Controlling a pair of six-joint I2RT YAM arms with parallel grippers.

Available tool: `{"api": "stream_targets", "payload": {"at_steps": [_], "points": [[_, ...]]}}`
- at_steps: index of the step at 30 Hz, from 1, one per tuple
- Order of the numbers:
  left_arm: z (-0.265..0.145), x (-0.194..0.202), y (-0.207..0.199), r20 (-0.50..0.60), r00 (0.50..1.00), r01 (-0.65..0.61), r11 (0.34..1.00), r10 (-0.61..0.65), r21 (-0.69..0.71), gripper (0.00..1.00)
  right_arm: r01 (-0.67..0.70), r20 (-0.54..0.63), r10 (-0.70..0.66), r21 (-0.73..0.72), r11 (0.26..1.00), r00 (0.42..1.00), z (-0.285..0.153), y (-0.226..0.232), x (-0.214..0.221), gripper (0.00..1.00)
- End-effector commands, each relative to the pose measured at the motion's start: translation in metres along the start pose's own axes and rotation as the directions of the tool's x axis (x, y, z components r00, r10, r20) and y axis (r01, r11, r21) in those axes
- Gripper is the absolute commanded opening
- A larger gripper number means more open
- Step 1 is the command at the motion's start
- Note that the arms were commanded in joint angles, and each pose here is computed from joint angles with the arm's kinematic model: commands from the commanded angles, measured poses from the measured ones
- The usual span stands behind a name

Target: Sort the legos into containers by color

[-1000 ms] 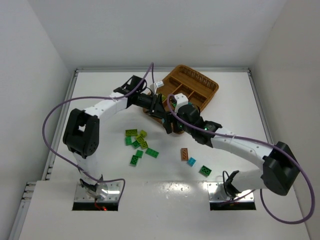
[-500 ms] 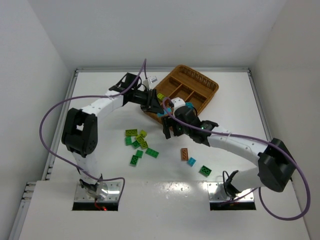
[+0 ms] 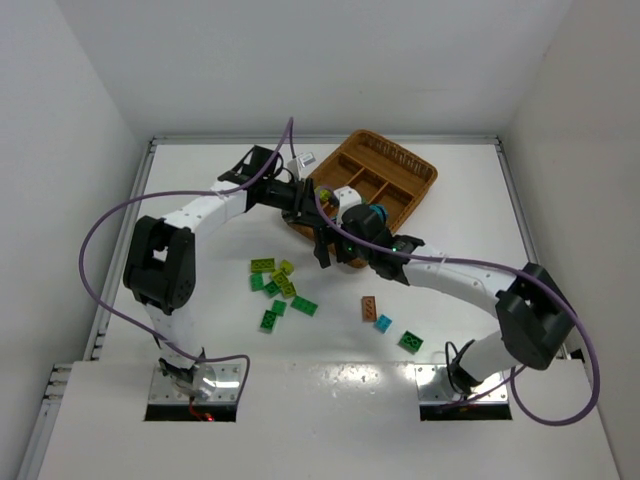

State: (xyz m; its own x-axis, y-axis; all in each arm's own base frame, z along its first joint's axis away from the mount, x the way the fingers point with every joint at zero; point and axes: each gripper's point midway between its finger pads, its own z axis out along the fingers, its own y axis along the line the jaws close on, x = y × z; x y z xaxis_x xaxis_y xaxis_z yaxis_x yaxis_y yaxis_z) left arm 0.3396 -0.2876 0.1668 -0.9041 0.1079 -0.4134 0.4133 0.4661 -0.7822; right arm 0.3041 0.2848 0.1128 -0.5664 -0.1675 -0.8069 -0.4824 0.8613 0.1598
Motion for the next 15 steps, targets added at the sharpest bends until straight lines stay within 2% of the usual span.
{"api": "stream_targets", "payload": {"at_steps": [1, 8, 12, 15], "points": [[-0.002, -0.009, -0.011, 0.012, 0.999, -0.046, 0.998, 0.046, 0.036, 0.00, -0.014, 0.132, 0.018, -0.030, 0.999, 0.991, 0.005, 0.008, -0.046, 0.89], [-0.004, -0.010, -0.014, 0.017, 0.998, -0.054, 0.998, 0.053, 0.037, 0.00, -0.035, 0.169, 0.037, -0.015, 0.999, 0.985, 0.009, 0.002, -0.053, 0.72], [-0.005, -0.008, -0.015, 0.008, 0.998, -0.055, 0.997, 0.055, 0.046, 0.00, -0.037, 0.182, 0.038, -0.010, 0.999, 0.983, 0.009, 0.001, -0.056, 0.70], [-0.005, -0.008, -0.015, 0.008, 0.998, -0.056, 0.997, 0.055, 0.046, 0.00, -0.042, 0.189, 0.038, 0.013, 0.999, 0.981, 0.010, -0.004, -0.055, 0.64]]}}
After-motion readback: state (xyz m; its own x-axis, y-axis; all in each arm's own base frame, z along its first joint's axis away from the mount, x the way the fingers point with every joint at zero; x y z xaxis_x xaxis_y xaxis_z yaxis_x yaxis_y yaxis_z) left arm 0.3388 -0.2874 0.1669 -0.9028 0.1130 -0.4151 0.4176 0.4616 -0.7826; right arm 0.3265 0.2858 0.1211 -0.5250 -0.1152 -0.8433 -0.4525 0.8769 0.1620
